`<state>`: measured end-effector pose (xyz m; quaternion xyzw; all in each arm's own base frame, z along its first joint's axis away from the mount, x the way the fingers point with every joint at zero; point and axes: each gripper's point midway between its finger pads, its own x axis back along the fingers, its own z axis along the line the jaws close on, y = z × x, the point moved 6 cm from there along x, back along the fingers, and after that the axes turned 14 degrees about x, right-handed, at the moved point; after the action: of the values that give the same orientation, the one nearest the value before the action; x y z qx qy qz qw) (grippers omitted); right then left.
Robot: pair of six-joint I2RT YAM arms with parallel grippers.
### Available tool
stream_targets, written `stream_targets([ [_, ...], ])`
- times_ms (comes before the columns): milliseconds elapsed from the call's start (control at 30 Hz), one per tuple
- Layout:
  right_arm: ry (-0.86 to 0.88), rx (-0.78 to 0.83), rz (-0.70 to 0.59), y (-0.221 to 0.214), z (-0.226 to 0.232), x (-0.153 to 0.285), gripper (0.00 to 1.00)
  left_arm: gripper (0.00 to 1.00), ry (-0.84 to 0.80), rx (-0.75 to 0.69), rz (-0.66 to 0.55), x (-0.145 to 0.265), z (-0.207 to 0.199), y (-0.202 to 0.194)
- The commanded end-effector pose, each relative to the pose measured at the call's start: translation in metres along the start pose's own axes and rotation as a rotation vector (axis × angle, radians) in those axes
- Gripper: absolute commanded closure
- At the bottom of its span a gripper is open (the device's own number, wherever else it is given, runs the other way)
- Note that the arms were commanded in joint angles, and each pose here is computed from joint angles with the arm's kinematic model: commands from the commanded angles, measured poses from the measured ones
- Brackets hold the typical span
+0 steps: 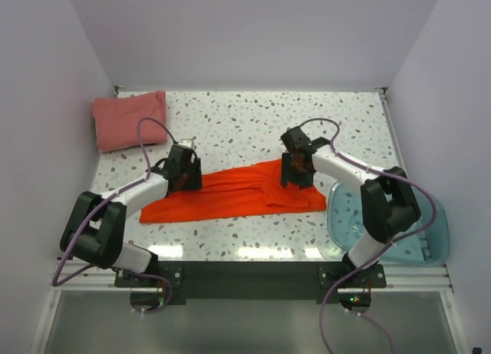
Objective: Fold and stack the t-shirts
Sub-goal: Fold the tshirt
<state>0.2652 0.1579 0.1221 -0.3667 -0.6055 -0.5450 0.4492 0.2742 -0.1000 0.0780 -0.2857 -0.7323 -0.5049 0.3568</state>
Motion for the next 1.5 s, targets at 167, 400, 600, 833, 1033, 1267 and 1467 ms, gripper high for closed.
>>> stream_targets([
  [167, -0.035, 0.008, 0.022, 0.02, 0.008, -0.04, 0.43, 0.38, 0.008, 0.002, -0.058, 0.01, 0.008, -0.002],
  [400, -0.102, 0.009, 0.109, 0.03, -0.003, -0.081, 0.41, 0.39, 0.035, 0.014, -0.02, 0.011, 0.015, -0.013],
  [600, -0.106, -0.033, 0.082, 0.076, -0.019, -0.1, 0.41, 0.4, 0.016, 0.041, 0.025, 0.018, 0.018, -0.026],
  [833, -0.117, -0.043, 0.064, 0.132, -0.018, -0.133, 0.41, 0.46, -0.097, 0.119, 0.133, 0.031, 0.012, -0.06],
  [1033, -0.077, -0.086, -0.015, 0.176, -0.005, -0.147, 0.39, 0.49, -0.362, 0.077, 0.205, 0.063, -0.023, -0.086],
  [1267, 0.045, -0.088, -0.22, 0.23, 0.006, -0.095, 0.33, 0.48, -0.525, -0.002, 0.152, 0.11, -0.054, -0.062],
  [1467, 0.072, -0.029, -0.373, 0.237, 0.008, -0.018, 0.24, 0.47, -0.26, -0.012, 0.068, 0.108, -0.037, -0.038],
])
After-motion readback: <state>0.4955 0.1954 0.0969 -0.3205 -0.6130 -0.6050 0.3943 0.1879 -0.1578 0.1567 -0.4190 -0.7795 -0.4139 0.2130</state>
